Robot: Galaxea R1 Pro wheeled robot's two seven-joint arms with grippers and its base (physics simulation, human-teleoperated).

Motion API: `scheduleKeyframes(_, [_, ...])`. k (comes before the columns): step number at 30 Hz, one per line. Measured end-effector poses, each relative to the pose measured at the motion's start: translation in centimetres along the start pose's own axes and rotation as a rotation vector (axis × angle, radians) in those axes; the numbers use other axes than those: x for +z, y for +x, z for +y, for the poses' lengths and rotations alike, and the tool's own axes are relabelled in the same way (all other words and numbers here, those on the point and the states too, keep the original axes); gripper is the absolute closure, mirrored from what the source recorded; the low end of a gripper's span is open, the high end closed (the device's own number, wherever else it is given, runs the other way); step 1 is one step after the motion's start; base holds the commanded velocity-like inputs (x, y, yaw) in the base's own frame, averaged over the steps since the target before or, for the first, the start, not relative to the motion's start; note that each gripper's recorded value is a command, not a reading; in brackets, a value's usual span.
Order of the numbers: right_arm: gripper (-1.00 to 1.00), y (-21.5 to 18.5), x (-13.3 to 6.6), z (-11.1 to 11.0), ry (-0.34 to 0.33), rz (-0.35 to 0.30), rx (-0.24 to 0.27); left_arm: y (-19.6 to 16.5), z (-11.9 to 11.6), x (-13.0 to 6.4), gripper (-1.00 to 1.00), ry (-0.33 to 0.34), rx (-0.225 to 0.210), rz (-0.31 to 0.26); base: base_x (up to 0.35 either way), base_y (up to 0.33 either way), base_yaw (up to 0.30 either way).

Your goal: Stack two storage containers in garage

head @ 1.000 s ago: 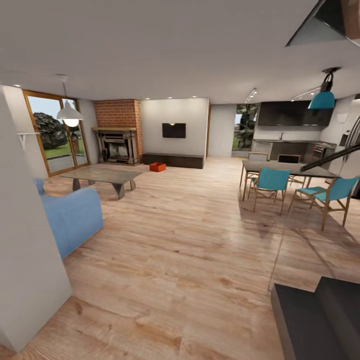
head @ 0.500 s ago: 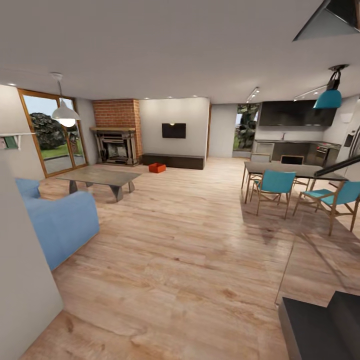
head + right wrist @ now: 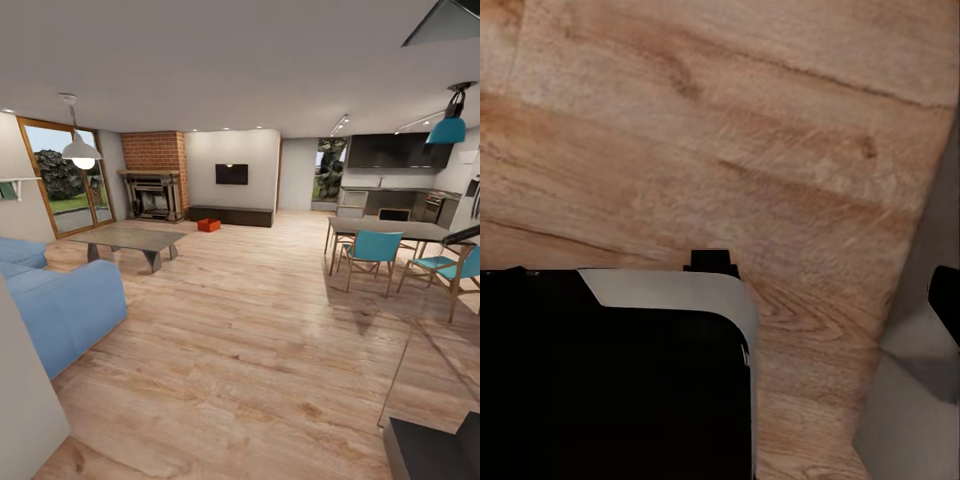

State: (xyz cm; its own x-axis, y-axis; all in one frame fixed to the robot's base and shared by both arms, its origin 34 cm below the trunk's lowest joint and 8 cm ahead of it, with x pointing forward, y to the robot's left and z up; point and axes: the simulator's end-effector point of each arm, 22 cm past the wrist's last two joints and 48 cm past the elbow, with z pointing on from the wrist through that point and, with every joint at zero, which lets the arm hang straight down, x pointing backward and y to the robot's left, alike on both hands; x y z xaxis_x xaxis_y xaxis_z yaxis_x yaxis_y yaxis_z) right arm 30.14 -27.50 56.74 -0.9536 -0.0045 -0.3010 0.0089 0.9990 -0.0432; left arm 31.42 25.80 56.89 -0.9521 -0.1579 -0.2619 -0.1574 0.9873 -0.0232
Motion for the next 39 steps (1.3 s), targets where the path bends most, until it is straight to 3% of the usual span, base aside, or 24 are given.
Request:
scheduleKeyframes(25, [-1.0,0.04,0.0,0.23,-0.001,0.002,0.012,0.0,-0.09,0.0,-1.0,0.001,0.0,0.0,0.322,0.0,0.0])
scheduleKeyframes(31, [-1.0,0.2,0.01,-0.65,0.012,0.01,0.019,0.0,-0.03,0.0,-1.0,0.0,0.0,0.0,0.322,0.0,0.0])
scheduleKeyframes(39, [-1.0,-0.01,0.01,-0.73,0.009,-0.001,-0.004,-0.03,-0.01,0.0,-1.0,0.0,0.0,-0.001,0.322,0.0,0.0])
